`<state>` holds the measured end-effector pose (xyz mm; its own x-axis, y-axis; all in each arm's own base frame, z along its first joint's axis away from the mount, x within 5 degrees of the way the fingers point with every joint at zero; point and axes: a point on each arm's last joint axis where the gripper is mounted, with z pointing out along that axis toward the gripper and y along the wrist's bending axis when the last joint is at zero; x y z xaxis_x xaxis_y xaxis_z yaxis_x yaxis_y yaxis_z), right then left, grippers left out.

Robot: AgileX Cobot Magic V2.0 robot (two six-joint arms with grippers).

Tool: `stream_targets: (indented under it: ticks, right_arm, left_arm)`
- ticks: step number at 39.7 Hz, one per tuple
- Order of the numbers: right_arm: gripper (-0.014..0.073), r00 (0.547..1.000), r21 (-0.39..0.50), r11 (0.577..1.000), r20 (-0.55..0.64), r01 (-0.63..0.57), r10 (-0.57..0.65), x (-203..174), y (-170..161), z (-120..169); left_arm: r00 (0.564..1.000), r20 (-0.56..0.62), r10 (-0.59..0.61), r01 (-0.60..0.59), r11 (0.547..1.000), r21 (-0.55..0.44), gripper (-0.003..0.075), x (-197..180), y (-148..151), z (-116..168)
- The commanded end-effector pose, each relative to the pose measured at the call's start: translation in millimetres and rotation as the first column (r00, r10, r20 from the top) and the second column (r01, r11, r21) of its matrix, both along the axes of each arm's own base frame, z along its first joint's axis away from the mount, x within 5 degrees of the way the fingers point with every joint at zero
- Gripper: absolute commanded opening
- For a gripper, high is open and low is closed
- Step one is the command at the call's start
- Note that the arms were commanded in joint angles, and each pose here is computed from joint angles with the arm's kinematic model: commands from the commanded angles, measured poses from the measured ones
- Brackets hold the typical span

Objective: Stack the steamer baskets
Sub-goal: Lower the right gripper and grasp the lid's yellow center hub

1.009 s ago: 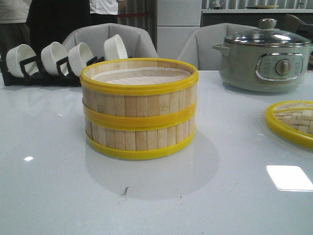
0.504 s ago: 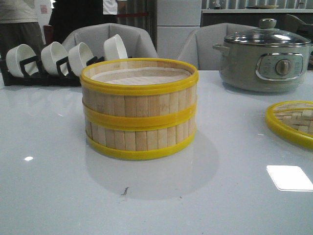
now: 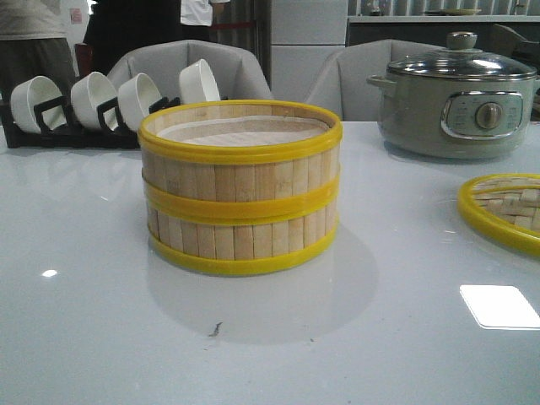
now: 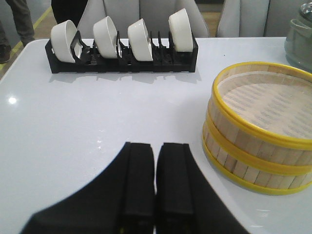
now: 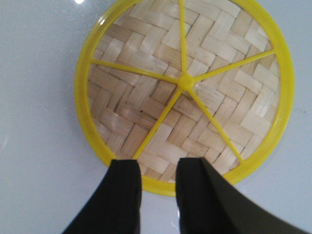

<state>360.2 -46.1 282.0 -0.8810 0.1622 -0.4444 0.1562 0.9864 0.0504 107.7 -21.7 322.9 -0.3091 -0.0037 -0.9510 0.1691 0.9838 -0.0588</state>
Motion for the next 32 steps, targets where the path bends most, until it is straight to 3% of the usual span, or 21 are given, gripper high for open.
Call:
stream_targets:
  ticks: [1,7,22,32]
  right_arm:
    - [0.0351,0.997,-0.038,0.999,0.08,-0.001,0.004,9.2,-5.5,20.5]
    - [0.0462,0.999,-0.037,0.999,0.05,-0.003,0.005,25.8,-8.1,7.2]
    - [0.0446,0.999,-0.039,0.999,0.039,0.021,-0.02,43.9,-20.7,-19.7]
    - [0.0446,0.999,-0.04,0.999,0.041,0.036,-0.035,54.8,-28.9,-22.9]
  left_arm:
    - [0.994,0.105,-0.004,0.008,0.999,-0.034,0.0098,1.1,-1.0,16.8]
    - [0.994,0.105,-0.004,0.008,0.999,-0.034,0.0098,1.1,-1.0,16.8]
    - [0.994,0.105,-0.004,0.008,0.999,-0.034,0.0098,1.1,-1.0,16.8]
    - [0.994,0.105,-0.004,0.008,0.999,-0.034,0.0098,1.1,-1.0,16.8]
